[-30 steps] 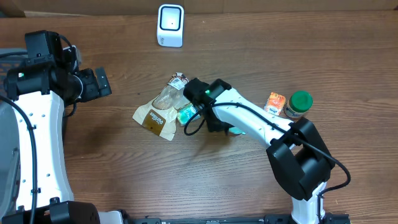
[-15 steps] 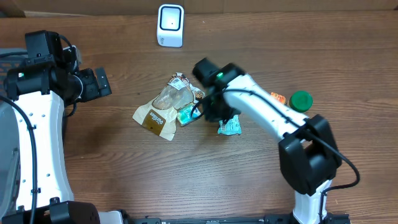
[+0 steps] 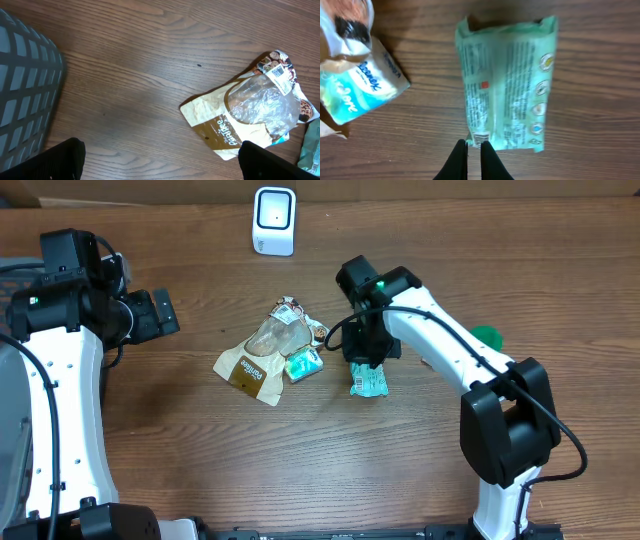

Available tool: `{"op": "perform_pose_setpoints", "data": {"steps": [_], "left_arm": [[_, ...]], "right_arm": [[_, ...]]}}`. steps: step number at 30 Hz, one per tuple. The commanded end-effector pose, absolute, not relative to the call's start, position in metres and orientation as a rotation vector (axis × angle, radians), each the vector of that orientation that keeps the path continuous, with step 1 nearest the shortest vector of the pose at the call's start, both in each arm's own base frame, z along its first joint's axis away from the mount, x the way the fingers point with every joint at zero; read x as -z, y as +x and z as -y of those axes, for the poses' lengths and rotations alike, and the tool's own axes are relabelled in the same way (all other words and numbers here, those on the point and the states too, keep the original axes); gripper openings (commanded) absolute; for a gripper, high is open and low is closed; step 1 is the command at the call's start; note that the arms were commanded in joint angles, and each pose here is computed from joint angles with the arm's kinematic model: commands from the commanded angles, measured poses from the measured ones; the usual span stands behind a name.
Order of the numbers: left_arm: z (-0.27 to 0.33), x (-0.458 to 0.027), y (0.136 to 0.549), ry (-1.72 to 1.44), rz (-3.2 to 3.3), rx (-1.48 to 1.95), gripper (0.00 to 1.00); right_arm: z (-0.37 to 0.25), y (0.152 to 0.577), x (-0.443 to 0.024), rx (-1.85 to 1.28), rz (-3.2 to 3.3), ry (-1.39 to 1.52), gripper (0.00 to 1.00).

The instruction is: Scan the item barcode

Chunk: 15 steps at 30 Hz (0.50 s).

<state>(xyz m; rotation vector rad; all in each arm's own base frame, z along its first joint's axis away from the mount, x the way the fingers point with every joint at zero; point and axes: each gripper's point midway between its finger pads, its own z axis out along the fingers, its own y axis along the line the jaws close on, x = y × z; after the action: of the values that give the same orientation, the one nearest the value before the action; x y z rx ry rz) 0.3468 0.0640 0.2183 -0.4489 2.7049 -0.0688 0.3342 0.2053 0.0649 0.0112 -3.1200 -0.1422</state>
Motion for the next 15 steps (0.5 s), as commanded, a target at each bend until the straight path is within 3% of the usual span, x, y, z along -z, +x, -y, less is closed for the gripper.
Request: {"op": "perform_pose_setpoints", "data": {"steps": [1,8,11,15], "left_arm": [[-0.061,-0.222,0.348,-0.421,-2.696,0.07,1.0],[-0.061,-0.222,0.348,-0.421,-2.696,0.07,1.0],[-0.061,-0.222,0.348,-0.421,-2.696,0.07,1.0],[-0.061,-0.222,0.348,-0.421,-2.696,0.07,1.0]], "right_arm": [[-0.204,0.326,-0.041,0.109,3.063,-0.06,0.07],[-0.202,0.322,-0.007,0.079,3.03,-0.092,0.08],[-0.2,0.319,0.002,0.062,3.012,-0.093,0.21],[-0.2,0.318,0.004,0.057,3.007,-0.085,0.25]]}}
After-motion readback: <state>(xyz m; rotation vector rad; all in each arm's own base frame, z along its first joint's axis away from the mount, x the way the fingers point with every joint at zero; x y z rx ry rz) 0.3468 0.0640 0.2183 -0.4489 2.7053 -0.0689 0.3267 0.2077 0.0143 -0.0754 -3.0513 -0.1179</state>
